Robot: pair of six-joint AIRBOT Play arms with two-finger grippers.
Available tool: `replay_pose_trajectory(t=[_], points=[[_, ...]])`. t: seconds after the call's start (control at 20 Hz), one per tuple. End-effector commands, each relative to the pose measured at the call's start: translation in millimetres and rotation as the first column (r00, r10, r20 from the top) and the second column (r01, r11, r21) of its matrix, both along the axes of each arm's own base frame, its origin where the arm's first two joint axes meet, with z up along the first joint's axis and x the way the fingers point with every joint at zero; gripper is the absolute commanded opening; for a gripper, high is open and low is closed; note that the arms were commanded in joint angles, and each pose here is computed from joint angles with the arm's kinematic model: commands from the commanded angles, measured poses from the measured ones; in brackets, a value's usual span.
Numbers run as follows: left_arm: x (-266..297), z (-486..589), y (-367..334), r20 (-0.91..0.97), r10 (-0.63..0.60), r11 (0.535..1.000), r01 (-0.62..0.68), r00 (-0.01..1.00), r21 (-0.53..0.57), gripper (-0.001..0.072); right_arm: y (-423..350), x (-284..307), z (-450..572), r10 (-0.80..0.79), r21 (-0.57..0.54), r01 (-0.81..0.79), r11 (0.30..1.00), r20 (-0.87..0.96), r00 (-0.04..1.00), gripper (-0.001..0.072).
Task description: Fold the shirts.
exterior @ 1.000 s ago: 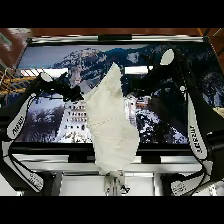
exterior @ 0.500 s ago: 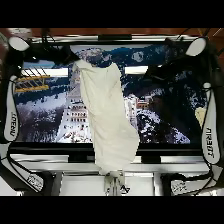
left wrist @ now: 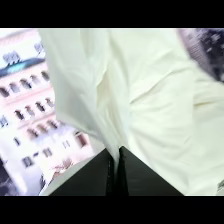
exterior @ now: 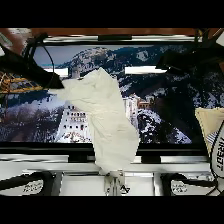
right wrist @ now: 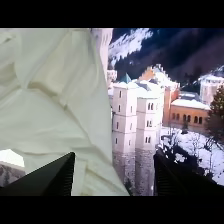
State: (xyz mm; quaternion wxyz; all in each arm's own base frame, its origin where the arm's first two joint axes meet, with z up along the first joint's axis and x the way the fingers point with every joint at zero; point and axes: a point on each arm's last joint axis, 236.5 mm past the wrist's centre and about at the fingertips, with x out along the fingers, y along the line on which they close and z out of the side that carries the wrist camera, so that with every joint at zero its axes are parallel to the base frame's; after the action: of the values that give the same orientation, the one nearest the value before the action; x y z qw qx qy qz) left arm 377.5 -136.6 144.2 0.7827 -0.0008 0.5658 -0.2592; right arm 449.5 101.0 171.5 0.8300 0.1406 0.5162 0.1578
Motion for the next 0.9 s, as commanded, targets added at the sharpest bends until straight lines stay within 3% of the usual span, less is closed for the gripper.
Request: replay_pose_trajectory(t=[0.0,0.15,0.35,0.45,0.7,0.85], points=[[-38.5,-48.0,39.0,-0.088,0.087,0.982,-0.071,0.992,0.177,0.0055,30.5,-6.3,-25.4,0.062,-0.049,-0.063,0.997,-0.023,0.998,0.0622],[-56.0,-83.3,41.6,-0.137,0.115,0.979,-0.089,0.984,0.184,0.0056,73.1,2.0,-74.1,0.11,-0.005,-0.11,0.994,-0.082,0.991,0.0669],[-60.4,-91.4,41.0,-0.124,0.123,0.98,-0.101,0.985,0.174,0.0055,131.6,47.0,-128.2,0.084,0.232,-0.058,0.971,-0.104,0.991,0.0669],[-56.1,-86.1,37.5,-0.095,0.126,0.982,-0.111,0.987,0.153,0.0055,138.7,67.4,-152.3,0.031,0.28,0.001,0.96,-0.112,0.993,0.0668],[-38.9,-75.6,20.1,-0.03,0.14,0.989,-0.138,0.99,0.061,0.0056,148.8,32.0,-222.5,0.125,0.239,-0.05,0.97,-0.312,0.942,0.0665],[-36.9,-73.5,15.6,-0.025,0.141,0.989,-0.14,0.99,0.039,0.0056,123.7,17.9,-250.6,0.118,0.054,-0.105,0.993,-0.357,0.927,0.0664]])
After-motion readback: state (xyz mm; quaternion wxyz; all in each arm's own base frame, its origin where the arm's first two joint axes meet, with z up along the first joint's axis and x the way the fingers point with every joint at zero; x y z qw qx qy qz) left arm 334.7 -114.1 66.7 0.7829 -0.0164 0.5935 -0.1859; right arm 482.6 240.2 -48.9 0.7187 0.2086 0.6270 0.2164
